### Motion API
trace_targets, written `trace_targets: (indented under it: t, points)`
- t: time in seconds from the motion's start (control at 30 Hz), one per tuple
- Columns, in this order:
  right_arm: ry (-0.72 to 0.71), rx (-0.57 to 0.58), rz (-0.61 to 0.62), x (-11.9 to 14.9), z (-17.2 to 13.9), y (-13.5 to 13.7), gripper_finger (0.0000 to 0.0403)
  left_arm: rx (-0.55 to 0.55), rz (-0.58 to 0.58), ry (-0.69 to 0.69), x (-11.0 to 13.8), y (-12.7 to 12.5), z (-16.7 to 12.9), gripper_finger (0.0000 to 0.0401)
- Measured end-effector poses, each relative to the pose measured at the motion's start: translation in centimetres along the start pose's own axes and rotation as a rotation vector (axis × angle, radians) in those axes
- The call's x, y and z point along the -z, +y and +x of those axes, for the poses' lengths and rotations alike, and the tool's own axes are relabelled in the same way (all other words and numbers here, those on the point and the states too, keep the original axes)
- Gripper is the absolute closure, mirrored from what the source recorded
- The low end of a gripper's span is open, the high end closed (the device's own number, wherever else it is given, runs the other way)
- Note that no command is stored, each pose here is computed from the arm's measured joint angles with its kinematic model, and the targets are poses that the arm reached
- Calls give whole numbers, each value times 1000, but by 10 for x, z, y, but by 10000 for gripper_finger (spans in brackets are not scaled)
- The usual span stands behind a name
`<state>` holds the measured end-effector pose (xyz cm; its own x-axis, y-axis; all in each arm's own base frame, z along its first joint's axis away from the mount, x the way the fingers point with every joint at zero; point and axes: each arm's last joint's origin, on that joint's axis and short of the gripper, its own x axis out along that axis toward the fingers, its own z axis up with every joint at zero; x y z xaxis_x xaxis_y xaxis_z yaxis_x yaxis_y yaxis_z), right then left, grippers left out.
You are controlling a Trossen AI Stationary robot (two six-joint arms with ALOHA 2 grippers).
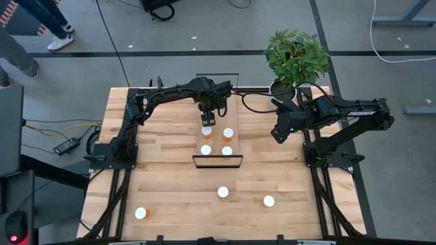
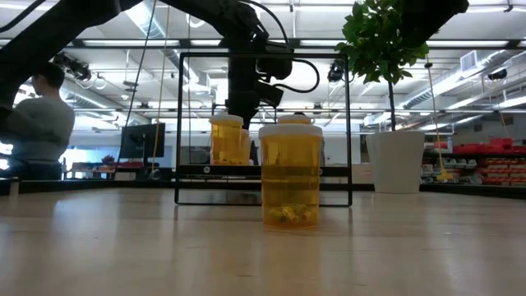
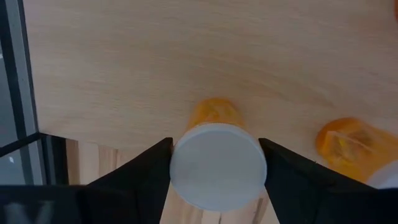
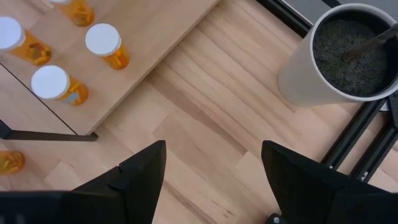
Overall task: Pick and place medicine bottles onto shelf by color
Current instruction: Put the orange pill bottle on the shelf aligned with the other orange pill bottles
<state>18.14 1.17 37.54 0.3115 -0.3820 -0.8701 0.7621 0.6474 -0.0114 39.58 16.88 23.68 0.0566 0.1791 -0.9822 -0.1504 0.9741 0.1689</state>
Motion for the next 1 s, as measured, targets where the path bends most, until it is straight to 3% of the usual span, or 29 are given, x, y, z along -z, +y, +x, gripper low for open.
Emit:
trace_targets:
  t: [0.5, 1.0]
  points:
    - [0, 0, 8, 0, 0, 0, 132, 17, -36, -3, 0, -1, 0, 167]
    - [12, -9, 8, 0, 0, 0, 132, 12, -73, 21, 2, 0, -1, 118]
